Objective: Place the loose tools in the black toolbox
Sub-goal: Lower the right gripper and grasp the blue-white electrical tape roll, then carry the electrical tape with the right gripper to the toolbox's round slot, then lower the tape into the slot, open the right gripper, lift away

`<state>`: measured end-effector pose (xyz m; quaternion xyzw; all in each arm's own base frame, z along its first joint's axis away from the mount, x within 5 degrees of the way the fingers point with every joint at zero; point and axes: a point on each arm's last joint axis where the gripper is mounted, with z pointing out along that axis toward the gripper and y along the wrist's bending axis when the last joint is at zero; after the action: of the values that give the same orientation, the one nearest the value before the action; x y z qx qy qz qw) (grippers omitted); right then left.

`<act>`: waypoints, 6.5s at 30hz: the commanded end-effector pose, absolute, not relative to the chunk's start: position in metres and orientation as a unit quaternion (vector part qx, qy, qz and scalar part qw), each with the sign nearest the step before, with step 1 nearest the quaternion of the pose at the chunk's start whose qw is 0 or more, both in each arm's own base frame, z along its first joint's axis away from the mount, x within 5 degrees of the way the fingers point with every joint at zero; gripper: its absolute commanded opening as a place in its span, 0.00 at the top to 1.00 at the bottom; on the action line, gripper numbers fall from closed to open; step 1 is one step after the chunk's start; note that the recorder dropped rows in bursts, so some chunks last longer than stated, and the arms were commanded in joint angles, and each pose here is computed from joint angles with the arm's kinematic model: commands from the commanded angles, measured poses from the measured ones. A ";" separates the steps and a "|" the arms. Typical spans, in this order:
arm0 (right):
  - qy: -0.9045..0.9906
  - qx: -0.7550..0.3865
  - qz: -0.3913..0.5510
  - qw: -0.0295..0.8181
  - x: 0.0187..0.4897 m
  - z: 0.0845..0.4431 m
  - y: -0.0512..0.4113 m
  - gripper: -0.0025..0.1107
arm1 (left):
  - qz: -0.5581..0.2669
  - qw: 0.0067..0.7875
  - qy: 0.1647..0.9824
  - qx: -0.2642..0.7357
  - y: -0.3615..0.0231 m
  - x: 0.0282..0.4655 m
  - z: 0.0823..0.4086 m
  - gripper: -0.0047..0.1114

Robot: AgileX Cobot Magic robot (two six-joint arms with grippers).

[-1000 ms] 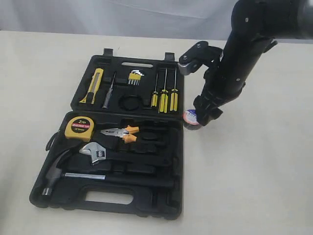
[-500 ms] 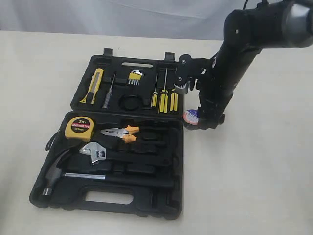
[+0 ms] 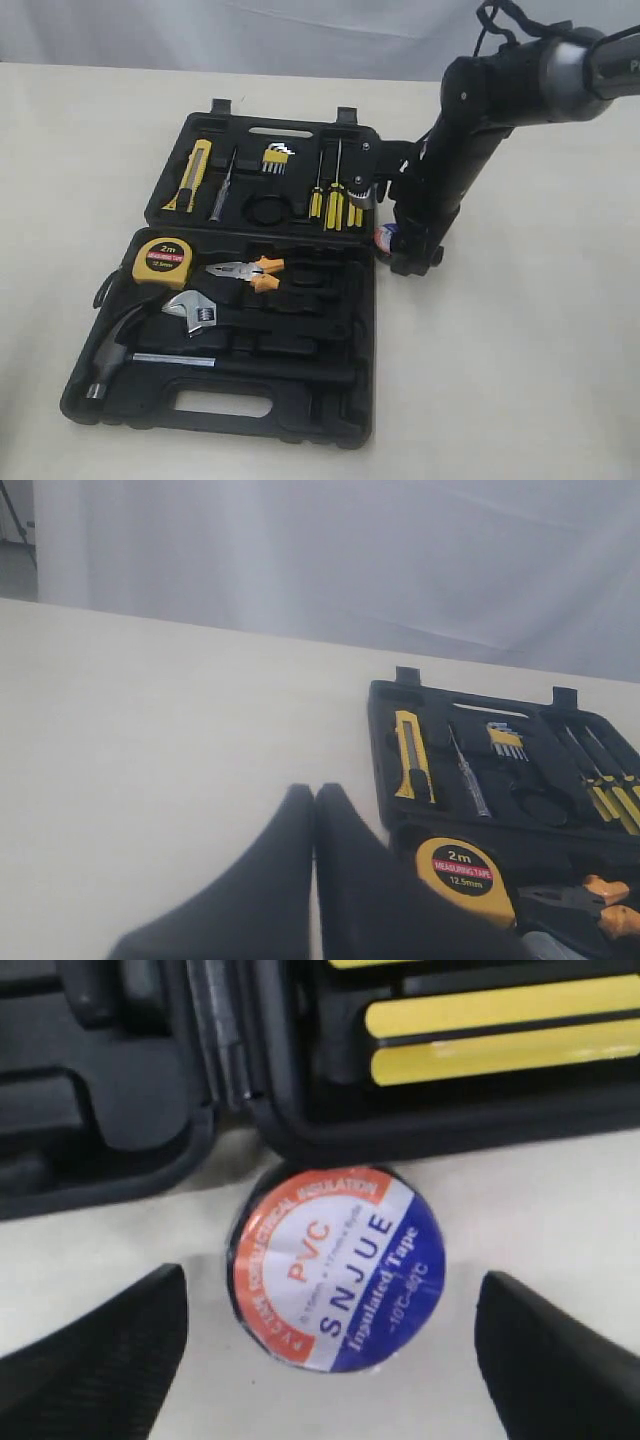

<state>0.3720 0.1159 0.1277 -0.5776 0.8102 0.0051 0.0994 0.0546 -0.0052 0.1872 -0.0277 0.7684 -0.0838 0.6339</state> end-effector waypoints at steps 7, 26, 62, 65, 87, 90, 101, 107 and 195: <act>0.811 -0.574 0.005 0.112 0.378 0.118 0.118 0.32 | -0.089 0.632 0.769 -0.028 -0.006 0.055 0.189 0.96; 0.827 -0.542 0.000 0.150 0.372 0.165 0.117 0.98 | -0.089 0.632 0.769 -0.028 -0.006 0.055 0.189 0.96; 0.847 -0.453 0.053 0.273 0.398 0.168 0.253 0.98 | -0.089 0.632 0.769 -0.028 -0.006 0.055 0.189 0.96; 0.849 -0.454 0.052 0.265 0.399 0.160 0.254 0.98 | -0.089 0.632 0.769 -0.028 -0.006 0.055 0.189 0.96; 0.862 -0.451 0.051 0.228 0.398 0.136 0.253 0.73 | -0.089 0.632 0.769 -0.028 -0.006 0.055 0.189 0.96; 0.866 -0.442 0.053 0.227 0.398 0.136 0.253 0.47 | -0.089 0.632 0.769 -0.028 -0.006 0.055 0.189 0.96; 0.874 -0.426 0.052 0.227 0.398 0.139 0.252 0.34 | -0.089 0.632 0.769 -0.028 -0.006 0.055 0.189 0.96; 0.868 -0.426 0.055 0.249 0.399 0.164 0.253 0.34 | -0.089 0.632 0.769 -0.028 -0.006 0.055 0.189 0.96; 0.896 -0.388 0.003 0.215 0.353 0.278 0.234 0.98 | -0.089 0.632 0.769 -0.028 -0.006 0.055 0.189 0.96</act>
<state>0.3725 0.2405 0.2532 -0.3797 0.8932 0.0626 0.2327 0.0546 -0.0052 0.1872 -0.0277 0.7684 -0.0838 0.6339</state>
